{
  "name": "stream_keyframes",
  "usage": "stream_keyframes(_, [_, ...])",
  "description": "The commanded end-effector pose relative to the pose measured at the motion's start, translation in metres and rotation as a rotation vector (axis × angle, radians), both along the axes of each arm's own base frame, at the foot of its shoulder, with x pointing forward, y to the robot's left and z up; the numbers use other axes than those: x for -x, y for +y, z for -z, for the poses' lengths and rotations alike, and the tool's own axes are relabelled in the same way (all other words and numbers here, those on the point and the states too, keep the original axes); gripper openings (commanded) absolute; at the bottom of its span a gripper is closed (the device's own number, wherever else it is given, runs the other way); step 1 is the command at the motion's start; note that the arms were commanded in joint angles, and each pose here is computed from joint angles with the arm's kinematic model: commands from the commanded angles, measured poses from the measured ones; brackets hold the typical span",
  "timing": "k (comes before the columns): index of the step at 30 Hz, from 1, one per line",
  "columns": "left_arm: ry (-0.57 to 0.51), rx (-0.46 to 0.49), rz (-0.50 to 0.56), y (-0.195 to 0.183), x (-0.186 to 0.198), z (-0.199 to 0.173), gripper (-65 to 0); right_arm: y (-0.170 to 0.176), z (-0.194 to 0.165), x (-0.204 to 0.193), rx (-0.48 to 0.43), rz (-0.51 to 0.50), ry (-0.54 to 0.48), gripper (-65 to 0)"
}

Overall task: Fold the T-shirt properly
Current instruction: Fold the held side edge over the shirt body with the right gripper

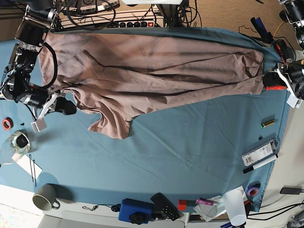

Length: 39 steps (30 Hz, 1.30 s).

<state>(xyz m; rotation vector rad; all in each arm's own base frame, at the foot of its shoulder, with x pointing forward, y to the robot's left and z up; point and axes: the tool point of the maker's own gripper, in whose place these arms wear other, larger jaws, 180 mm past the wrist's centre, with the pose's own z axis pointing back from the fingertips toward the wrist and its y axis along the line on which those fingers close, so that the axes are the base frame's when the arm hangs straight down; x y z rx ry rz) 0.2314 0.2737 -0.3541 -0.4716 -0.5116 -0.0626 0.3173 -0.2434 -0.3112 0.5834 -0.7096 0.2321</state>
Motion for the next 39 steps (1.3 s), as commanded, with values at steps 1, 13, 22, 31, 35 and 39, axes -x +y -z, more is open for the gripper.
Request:
stream_keyframes(1, [-0.038, -0.013, 0.006, 0.005, -0.007, -0.012, -65.0, -0.005, -0.026, -0.014, -0.008, 0.008, -0.087, -65.0])
stream_keyframes(13, [-0.037, -0.014, 0.007, 0.005, -0.007, -0.012, -65.0, -0.011, -0.018, -0.02, 0.081, 0.014, -0.062, -48.2])
stream_keyframes(22, [-0.037, -0.015, 0.007, 0.006, -0.007, -0.012, -65.0, 0.02, 0.005, -0.058, 0.302, -0.019, -0.076, -48.2])
stream_keyframes(31, [-0.04, -0.017, 0.012, 0.005, -0.007, -0.012, -65.0, 0.045, 0.03, -0.073, 0.398, 0.066, -0.042, -48.2])
stream_keyframes(35, [-0.04, -0.017, 0.012, 0.005, -0.007, -0.012, -65.0, 0.049, 0.046, -0.075, 0.394, 0.105, -0.014, -48.2])
stream_keyframes(39, [-0.04, -0.016, 0.012, 0.005, -0.007, -0.012, -65.0, 0.045, 0.078, -0.067, 0.373, 0.13, 0.076, -48.2])
